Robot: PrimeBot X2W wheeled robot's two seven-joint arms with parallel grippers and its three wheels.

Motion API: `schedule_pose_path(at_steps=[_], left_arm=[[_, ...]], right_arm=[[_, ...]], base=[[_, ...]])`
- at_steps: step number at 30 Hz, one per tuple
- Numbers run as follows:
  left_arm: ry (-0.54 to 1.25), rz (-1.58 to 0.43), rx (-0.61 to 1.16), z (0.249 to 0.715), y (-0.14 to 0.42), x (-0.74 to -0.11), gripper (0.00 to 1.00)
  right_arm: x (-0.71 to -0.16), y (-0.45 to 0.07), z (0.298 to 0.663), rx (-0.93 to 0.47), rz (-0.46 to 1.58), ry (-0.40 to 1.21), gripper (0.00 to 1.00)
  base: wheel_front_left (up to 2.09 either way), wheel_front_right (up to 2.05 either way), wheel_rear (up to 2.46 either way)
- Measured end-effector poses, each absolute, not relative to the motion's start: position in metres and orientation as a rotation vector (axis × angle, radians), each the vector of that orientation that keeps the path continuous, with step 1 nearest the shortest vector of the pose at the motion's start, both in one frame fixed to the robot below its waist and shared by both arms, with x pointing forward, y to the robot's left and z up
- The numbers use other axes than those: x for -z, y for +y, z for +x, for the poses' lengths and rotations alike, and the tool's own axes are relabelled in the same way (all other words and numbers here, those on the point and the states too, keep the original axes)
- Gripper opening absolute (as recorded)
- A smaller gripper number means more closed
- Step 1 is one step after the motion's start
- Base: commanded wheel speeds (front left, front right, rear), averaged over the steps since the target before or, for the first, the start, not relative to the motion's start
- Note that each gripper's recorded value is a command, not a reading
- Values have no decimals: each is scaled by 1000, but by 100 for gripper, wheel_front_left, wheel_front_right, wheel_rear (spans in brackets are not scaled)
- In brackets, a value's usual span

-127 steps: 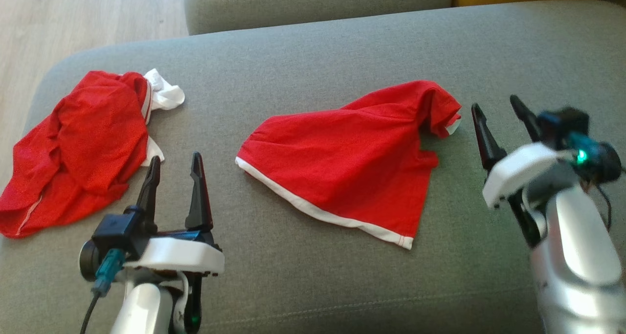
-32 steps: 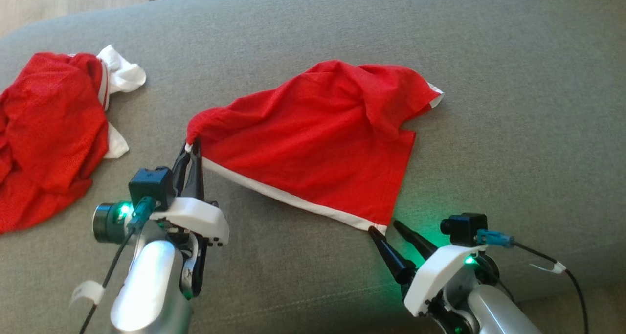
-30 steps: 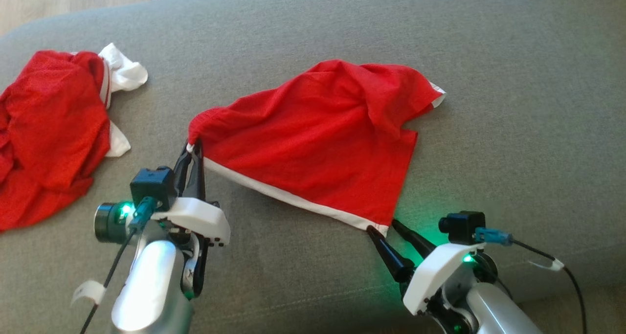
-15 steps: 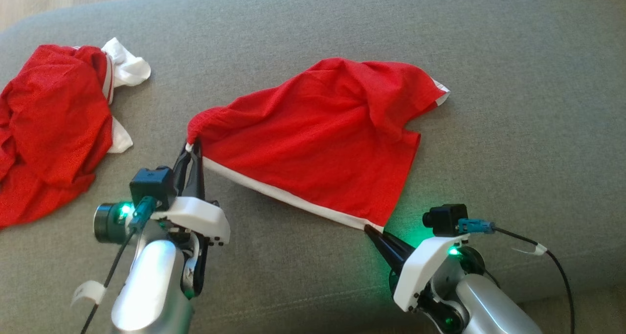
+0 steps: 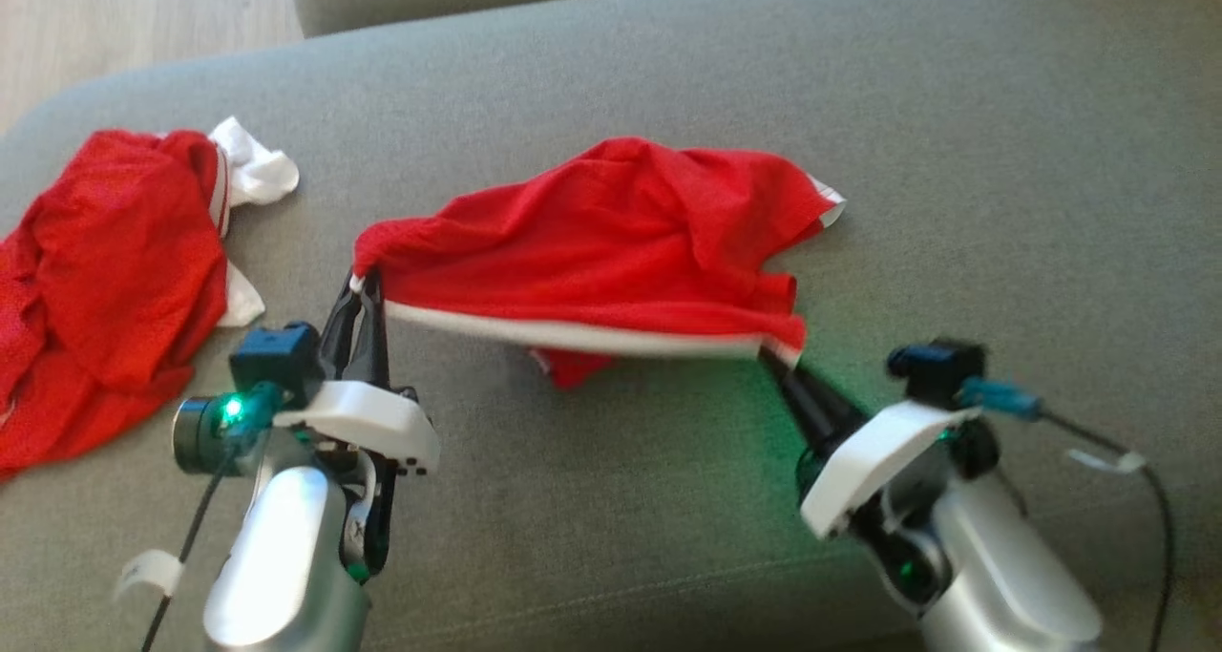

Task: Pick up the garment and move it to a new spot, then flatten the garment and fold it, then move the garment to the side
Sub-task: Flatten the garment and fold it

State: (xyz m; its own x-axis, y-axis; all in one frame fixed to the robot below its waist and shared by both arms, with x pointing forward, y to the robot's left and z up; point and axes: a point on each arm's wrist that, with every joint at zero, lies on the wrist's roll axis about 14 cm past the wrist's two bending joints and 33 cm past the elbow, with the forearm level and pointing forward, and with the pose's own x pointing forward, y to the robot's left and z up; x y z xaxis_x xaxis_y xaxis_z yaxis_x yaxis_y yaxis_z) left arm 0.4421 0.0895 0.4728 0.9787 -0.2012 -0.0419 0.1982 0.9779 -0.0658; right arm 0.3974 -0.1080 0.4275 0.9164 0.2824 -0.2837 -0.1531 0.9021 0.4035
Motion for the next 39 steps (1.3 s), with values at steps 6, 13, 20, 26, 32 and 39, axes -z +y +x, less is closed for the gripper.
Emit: schedule_pose_path(at_steps=[6,13,20,26,32,39], left_arm=[[-8,-113,215,439,87,-501,0],[-146,-126,251,435,81,-564,0],[-253,-165,241,416,86,-616,0],[-65,-158,234,398,89,-584,0],[37,-133,270,406,94,-576,0],[174,3,422,476,80,-589,0]], right_arm=[[-510,-130,417,-217,336,74,0],[-612,-149,415,-206,271,-255,0],[-687,-152,392,-214,212,-521,0],[-680,-148,384,-219,205,-505,0],[-649,-154,400,-193,227,-367,0],[-666,-152,477,-218,225,-282,0]], base=[[0,0,0],[0,0,0],[0,0,0],[0,0,0],[0,0,0],[0,0,0]])
